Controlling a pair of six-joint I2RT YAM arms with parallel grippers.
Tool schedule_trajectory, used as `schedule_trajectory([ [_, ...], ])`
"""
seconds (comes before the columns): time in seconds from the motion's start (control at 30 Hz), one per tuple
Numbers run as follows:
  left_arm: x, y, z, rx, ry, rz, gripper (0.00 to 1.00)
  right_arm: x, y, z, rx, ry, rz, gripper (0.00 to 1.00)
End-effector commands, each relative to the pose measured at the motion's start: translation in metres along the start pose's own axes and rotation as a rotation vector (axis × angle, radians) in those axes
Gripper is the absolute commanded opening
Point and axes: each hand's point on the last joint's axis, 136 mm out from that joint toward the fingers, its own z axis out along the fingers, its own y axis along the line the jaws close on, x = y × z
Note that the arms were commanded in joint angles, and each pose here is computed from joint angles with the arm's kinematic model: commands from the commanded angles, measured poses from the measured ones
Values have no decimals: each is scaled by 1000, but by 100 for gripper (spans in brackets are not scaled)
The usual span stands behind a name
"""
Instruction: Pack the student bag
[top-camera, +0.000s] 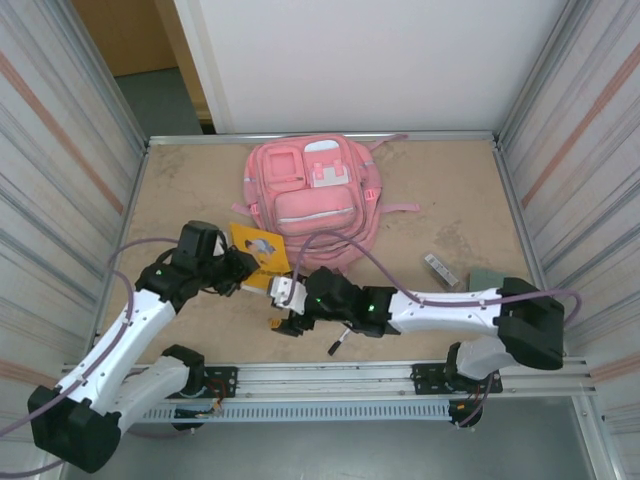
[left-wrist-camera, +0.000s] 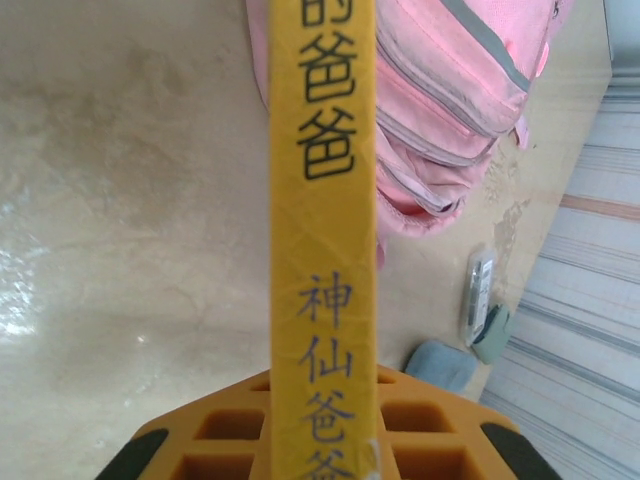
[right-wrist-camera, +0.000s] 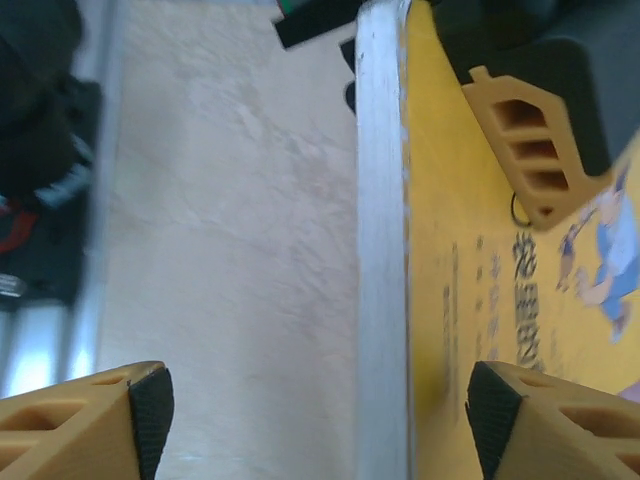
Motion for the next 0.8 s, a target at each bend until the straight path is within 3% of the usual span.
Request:
schedule_trajectory([
  [0.0, 0, -31, -9, 78, -12, -71, 0, -13, -47, 11, 291, 27, -174, 78],
  [0.07, 5, -30, -7, 75, 2, -95, 0, -17, -61, 14, 392, 26, -188, 74],
  [0.1, 6, -29, -6, 76, 11, -114, 0, -16, -63, 15, 414, 26, -194, 67],
  [0.17, 9, -28, -3, 92, 26, -130, 0, -15, -66, 15, 437, 16, -196, 37],
  [0.2, 10, -28, -3, 98, 30, -138, 6, -15, -66, 13, 440, 8, -197, 25],
  [0.23, 10, -28, -3, 106, 25, -139, 18, -15, -65, 9, 440, 0, -195, 16],
  [0.27, 7, -27, -4, 107, 7, -126, 31, -14, -62, 6, 427, -7, -198, 8],
  [0.3, 5, -26, -6, 103, -13, -111, 38, -13, -60, 2, 409, -13, -202, 2],
  [0.37, -5, -32, -11, 126, -64, -30, 48, -8, -60, -9, 386, -16, -206, 0],
  [0.47, -12, -61, -19, 236, -77, 225, 58, -3, -71, -33, 379, -8, -192, 0],
  [0.53, -18, -67, -25, 199, -100, 369, 61, -1, -91, -56, 410, 3, -151, 0],
  [0.7, -37, -76, -9, 112, -171, 681, 65, 2, -163, -144, 551, -88, 141, 0],
  [0.77, -24, -92, 7, 124, -154, 899, 65, 7, -189, -186, 620, -168, 272, 0],
])
